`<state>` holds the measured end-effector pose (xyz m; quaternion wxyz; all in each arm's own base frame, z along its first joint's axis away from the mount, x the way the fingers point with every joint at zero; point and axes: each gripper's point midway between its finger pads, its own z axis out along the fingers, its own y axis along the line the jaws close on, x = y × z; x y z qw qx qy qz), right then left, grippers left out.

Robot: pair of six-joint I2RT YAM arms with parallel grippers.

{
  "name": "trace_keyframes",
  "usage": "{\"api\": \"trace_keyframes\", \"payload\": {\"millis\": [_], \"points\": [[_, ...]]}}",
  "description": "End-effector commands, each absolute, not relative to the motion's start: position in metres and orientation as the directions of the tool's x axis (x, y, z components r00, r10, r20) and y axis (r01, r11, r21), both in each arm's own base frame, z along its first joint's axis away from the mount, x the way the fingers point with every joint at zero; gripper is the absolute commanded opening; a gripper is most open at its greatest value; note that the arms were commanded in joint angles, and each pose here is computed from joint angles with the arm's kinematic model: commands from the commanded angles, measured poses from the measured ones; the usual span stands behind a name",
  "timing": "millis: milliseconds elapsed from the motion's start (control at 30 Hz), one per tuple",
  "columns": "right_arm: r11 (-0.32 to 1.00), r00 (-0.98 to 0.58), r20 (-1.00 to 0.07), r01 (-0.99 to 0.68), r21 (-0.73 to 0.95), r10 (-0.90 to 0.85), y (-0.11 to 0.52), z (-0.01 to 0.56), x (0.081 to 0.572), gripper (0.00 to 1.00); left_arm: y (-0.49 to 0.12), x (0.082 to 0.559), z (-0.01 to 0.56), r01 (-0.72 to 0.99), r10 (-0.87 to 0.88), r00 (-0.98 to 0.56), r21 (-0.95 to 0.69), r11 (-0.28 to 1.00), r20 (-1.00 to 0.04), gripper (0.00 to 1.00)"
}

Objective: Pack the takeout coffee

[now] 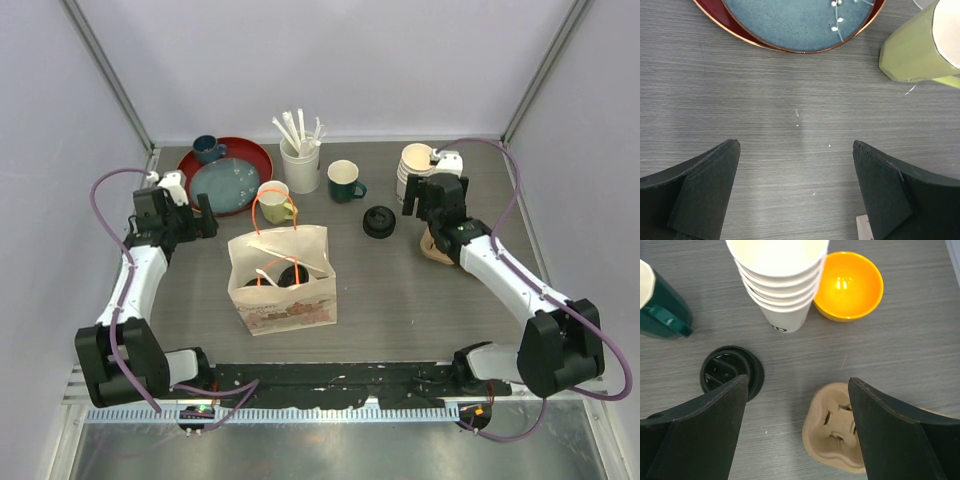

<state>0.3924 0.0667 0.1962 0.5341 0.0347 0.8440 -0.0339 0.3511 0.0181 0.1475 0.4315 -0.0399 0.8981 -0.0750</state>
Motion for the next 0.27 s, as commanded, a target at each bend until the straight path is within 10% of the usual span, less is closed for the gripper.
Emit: {"api": "trace_keyframes", "payload": {"millis": [0, 233], "points": [[0.971, -0.18, -0.972, 0.212, 0.111, 0.151, 0.052, 0.239, 0.398, 0.86, 0.022, 0.373, 0.165, -0.036, -0.195, -0.513, -0.206, 0.978, -0.836, 1.0], [0.97, -0.186, -0.97, 0.212, 0.116, 0.156, 0.052, 0.222, 0.396, 0.86, 0.015, 0.372, 0.158, -0.028, -0.227, -0.526, -0.25, 0.968, -0.819, 1.0]]}}
